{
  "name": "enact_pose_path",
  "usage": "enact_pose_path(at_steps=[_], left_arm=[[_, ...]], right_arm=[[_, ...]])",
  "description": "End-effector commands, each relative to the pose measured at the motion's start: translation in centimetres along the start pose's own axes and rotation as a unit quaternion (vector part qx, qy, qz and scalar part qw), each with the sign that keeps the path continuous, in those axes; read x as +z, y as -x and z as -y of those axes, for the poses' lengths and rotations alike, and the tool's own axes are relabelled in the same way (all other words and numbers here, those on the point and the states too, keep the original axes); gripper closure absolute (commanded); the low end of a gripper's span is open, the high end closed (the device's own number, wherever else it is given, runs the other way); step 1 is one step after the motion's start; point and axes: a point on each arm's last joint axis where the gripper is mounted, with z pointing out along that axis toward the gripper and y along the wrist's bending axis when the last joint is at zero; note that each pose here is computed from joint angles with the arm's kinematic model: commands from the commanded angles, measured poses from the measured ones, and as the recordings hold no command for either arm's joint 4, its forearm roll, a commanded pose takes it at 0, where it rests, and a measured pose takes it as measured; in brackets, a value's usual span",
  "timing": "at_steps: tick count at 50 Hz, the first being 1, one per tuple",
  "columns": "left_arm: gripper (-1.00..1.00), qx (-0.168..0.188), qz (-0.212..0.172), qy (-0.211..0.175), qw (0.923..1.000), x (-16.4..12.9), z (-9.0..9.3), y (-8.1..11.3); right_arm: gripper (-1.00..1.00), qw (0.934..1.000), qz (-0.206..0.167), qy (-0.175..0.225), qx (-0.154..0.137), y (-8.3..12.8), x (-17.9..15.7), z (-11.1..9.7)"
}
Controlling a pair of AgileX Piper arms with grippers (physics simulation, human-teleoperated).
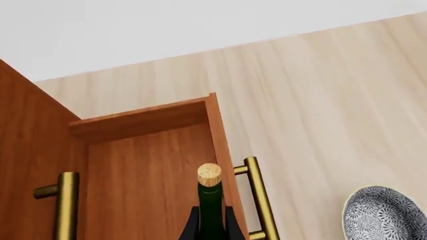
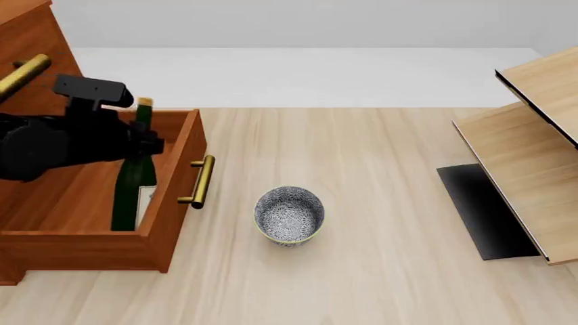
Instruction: Put the wine bottle in the bottom drawer of the cabinet.
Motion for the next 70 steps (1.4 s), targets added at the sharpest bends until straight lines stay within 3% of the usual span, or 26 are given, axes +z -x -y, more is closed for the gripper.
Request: enact_pose_path(at_steps=[1,18,34,70], left_arm=[[1.00,-0.047,-0.018,-0.005,0.9987,1.2,0.2,-1.5],[1.00,-0.068,-0.028,0.006,0.9972,2.9,-0.5,-2.7],[1.00,-0.065,-0.038,0.017,0.9970,4.4,-1.4,-3.0],[1.00,-0.062,-0.057,0.018,0.9963,7.7,-1.5,-3.7]], right_arm=[[-1.00,1.0000,-0.001,-0.002,0.000,-0.1,0.1,0.0],[-1.00,1.0000,-0.005,-0.005,-0.002,-0.4,0.2,0.0],[-1.00,1.0000,-0.006,-0.005,-0.003,-0.5,0.2,0.0],[-1.00,0.9999,-0.012,-0.009,-0.004,-0.9,0.4,-0.1]])
